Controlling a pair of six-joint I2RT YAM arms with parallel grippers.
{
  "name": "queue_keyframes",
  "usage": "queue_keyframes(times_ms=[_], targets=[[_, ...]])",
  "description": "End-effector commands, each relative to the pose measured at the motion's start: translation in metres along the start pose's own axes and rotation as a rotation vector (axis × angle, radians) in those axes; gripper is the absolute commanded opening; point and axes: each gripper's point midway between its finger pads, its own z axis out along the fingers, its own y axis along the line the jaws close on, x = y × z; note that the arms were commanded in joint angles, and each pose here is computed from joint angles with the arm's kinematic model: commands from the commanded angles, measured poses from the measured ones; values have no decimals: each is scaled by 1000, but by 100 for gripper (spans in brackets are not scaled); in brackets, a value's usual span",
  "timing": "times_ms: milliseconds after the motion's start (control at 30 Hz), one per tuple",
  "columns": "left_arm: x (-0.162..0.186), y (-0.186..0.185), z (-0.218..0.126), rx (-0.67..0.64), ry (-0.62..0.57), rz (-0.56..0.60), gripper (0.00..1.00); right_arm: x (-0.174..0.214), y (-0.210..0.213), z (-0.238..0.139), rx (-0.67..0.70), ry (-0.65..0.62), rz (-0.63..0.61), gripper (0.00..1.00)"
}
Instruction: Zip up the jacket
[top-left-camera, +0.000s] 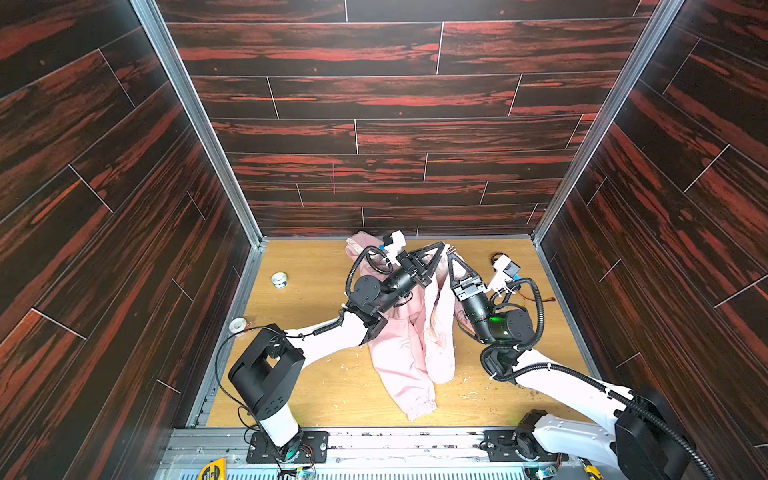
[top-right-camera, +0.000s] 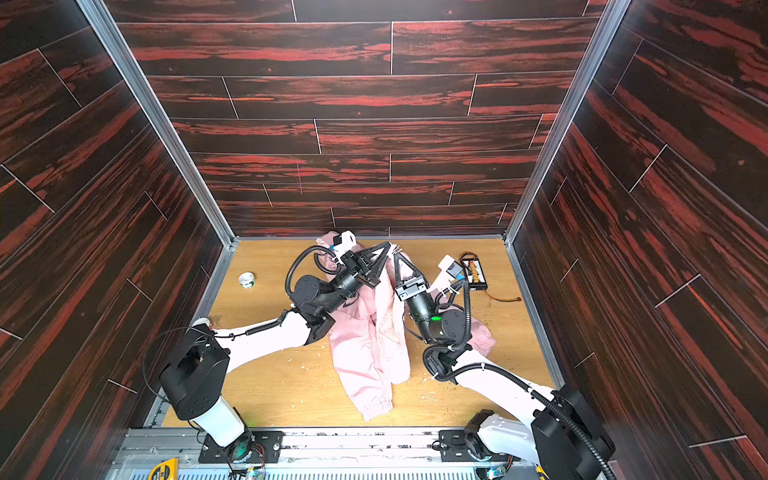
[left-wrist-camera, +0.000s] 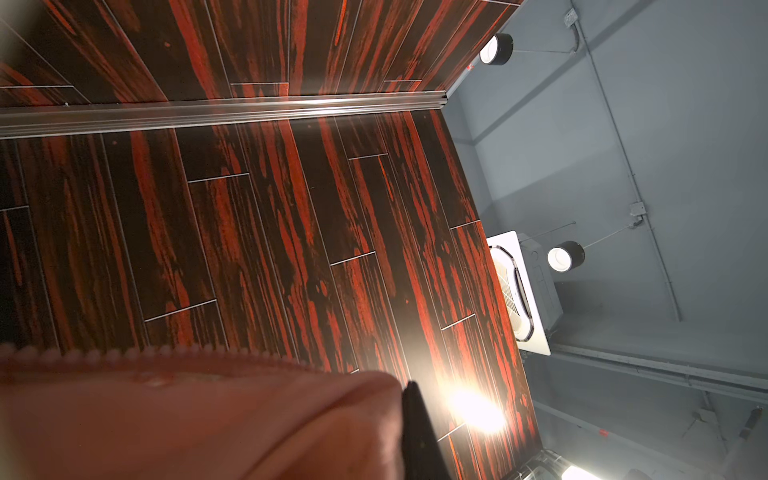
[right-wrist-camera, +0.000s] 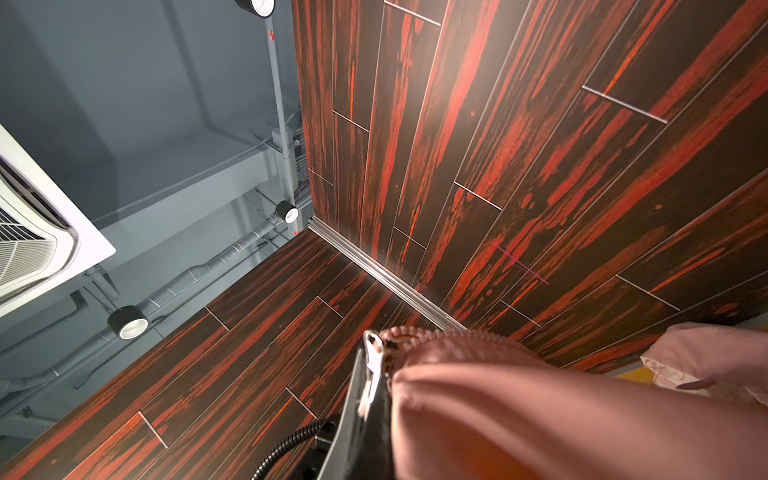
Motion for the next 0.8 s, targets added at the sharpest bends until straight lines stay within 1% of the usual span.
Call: queue_keyframes(times_ms=[0,333,767], targets=[[-21,-97,-7,270,-97,52,0,23,-18,-9,53,101,2,0],[-29,-84,-5,251,-126,32,0,24,6,-7,-8,148,-12,0],[-35,-67,-2,227,-144,2,0,26,26,-6,-53,159,-69,0]])
